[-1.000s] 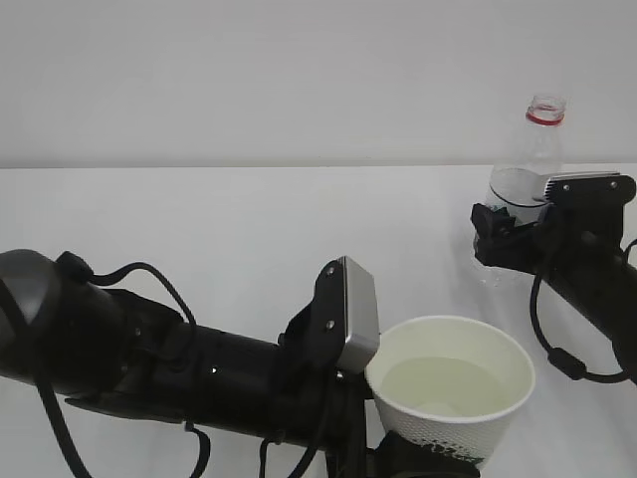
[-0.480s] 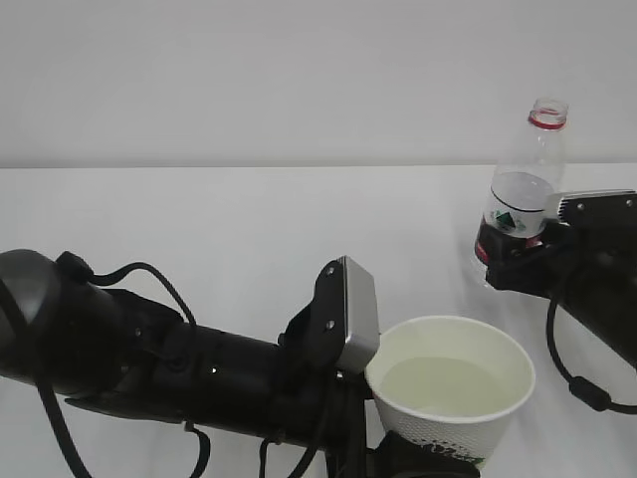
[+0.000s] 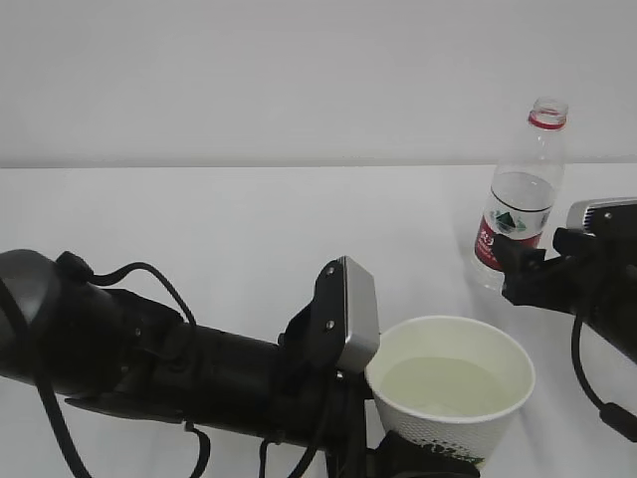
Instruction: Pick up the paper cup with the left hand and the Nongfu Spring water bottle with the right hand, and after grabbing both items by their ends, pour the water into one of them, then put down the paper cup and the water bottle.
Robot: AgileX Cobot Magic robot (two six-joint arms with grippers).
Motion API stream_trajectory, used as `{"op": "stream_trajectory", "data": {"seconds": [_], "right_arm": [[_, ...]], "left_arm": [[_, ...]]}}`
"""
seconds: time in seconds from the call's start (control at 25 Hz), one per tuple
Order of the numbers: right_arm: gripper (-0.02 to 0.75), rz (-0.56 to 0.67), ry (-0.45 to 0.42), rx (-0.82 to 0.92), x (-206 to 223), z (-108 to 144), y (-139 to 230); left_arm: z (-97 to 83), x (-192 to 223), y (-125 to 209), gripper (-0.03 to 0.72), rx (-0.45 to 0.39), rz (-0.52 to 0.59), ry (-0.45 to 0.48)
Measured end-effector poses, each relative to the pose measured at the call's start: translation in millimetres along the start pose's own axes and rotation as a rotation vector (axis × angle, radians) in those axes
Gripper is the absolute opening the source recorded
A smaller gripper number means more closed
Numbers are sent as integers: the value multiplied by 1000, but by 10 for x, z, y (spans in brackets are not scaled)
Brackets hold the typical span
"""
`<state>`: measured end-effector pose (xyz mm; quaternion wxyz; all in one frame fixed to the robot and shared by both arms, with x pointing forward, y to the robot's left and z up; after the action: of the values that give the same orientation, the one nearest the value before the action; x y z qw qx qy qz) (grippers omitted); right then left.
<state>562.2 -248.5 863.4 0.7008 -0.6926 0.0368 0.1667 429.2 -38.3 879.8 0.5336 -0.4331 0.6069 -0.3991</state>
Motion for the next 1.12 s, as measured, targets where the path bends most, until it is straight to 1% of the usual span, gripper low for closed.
{"op": "stream_trajectory", "data": {"seconds": [0.28, 0.64, 0.92, 1.12], "right_arm": [[603, -17, -4, -1, -228, 21, -88], [596, -83, -9, -7, -536, 50, -286], [591, -167, -14, 11, -663, 64, -506], [591, -188, -17, 38, -686, 67, -560]], "left_arm": [[-16, 0, -29, 500, 0, -20, 11], [-20, -1, -36, 500, 0, -25, 14], [-32, -1, -56, 500, 0, -40, 22], [-33, -2, -58, 500, 0, -41, 23]]}}
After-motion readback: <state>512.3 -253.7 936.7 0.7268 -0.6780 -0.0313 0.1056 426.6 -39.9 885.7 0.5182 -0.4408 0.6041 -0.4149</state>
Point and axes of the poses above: a point on each arm's last joint axis where the gripper is mounted, x pointing out along that axis toward the gripper, z along the wrist's bending axis when the last joint is at zero, y = z × x, the point moved 5 cm from there along x, pointing out along that axis toward the gripper
